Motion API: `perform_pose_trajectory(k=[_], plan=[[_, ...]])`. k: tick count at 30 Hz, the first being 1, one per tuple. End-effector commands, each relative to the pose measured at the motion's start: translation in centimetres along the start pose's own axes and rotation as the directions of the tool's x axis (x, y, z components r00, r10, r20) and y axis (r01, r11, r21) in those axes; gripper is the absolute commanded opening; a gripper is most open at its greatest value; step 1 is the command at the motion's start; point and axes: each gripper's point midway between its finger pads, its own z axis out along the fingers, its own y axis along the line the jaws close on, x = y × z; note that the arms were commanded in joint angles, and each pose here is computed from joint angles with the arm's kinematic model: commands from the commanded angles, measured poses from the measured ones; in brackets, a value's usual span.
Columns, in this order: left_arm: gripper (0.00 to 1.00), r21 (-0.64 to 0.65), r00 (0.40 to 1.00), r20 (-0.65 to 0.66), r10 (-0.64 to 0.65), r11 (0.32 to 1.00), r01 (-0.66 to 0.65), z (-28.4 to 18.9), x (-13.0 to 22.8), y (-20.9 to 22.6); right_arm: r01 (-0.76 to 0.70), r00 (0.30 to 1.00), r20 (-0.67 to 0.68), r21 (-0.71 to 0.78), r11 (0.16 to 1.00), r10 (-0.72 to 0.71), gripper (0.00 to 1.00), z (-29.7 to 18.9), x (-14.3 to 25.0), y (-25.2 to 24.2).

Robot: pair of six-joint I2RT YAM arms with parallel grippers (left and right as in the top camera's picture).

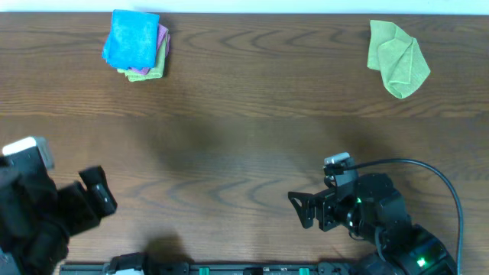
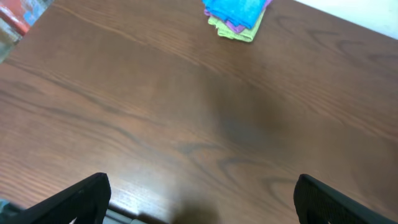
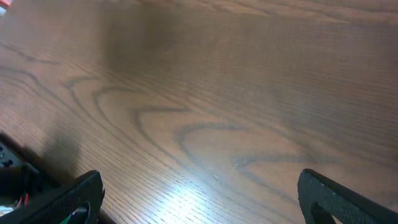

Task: Fold the cloth

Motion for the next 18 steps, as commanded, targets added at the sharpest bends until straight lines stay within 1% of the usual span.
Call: perform_pose_trajectory(k=[1, 13, 18], plan=[[0.95, -0.011, 1.0, -0.014, 0.015, 1.0, -0.016, 2.1, 1.5, 0.4, -0.014, 1.0, -0.002, 0.008, 1.0, 0.014, 0.99, 0.1, 0.1, -0.2], [0.95, 0.046, 0.999, 0.045, 0.012, 0.999, -0.014, 10.8, 7.6, 0.5, -0.014, 1.0, -0.002, 0.008, 1.0, 0.014, 0.99, 0.1, 0.1, -0.2], [0.95, 0.087, 0.994, 0.091, 0.066, 0.993, -0.074, 13.3, 10.3, 0.3, -0.014, 1.0, -0.002, 0.008, 1.0, 0.014, 0.99, 0.1, 0.1, -0.2]])
